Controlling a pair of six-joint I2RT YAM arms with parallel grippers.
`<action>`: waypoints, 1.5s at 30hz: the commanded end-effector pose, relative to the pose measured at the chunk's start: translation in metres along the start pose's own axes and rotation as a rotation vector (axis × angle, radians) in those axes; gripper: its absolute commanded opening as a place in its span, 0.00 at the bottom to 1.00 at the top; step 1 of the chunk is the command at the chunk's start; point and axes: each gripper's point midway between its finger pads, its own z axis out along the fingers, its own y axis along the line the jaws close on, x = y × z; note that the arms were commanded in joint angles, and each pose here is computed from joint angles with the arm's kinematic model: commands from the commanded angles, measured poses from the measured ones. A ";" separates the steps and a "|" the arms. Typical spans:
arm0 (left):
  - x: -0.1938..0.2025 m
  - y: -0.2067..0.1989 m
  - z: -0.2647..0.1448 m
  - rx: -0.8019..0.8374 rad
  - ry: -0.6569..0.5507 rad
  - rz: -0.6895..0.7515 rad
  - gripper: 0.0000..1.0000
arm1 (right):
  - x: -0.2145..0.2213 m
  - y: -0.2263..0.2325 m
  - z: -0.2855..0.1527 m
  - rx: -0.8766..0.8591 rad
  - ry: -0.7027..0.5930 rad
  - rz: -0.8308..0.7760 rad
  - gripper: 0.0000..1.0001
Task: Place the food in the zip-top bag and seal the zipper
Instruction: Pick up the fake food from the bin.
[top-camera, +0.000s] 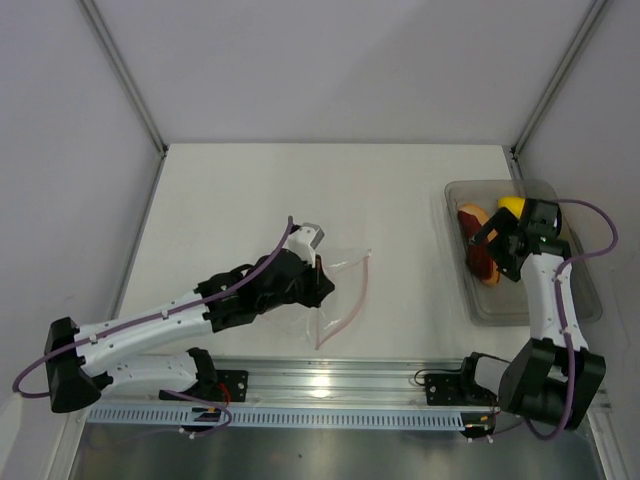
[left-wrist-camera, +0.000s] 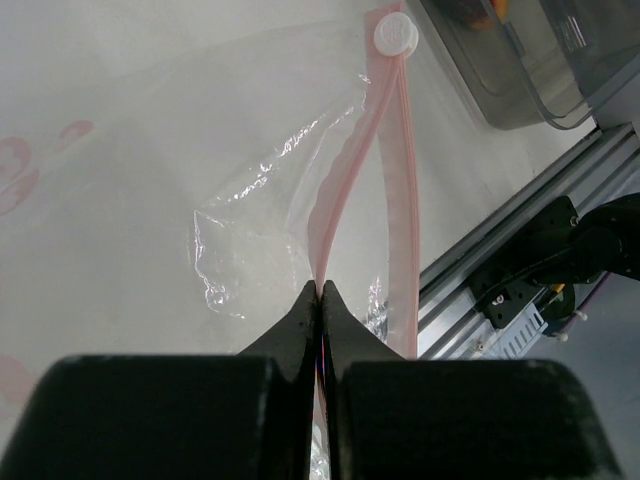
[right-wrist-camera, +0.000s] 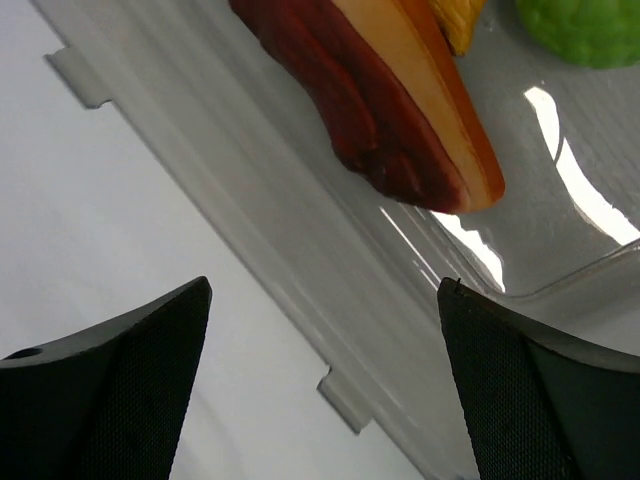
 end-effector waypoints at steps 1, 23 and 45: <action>-0.013 -0.009 -0.006 0.068 -0.054 -0.011 0.01 | -0.020 -0.002 0.021 0.009 -0.028 -0.038 0.96; -0.028 -0.021 -0.023 0.196 -0.108 -0.024 0.01 | -0.004 -0.070 0.105 0.243 0.105 -0.037 0.99; -0.021 -0.012 -0.021 0.176 -0.076 -0.033 0.00 | 0.019 -0.016 0.128 -0.160 0.187 -0.044 0.45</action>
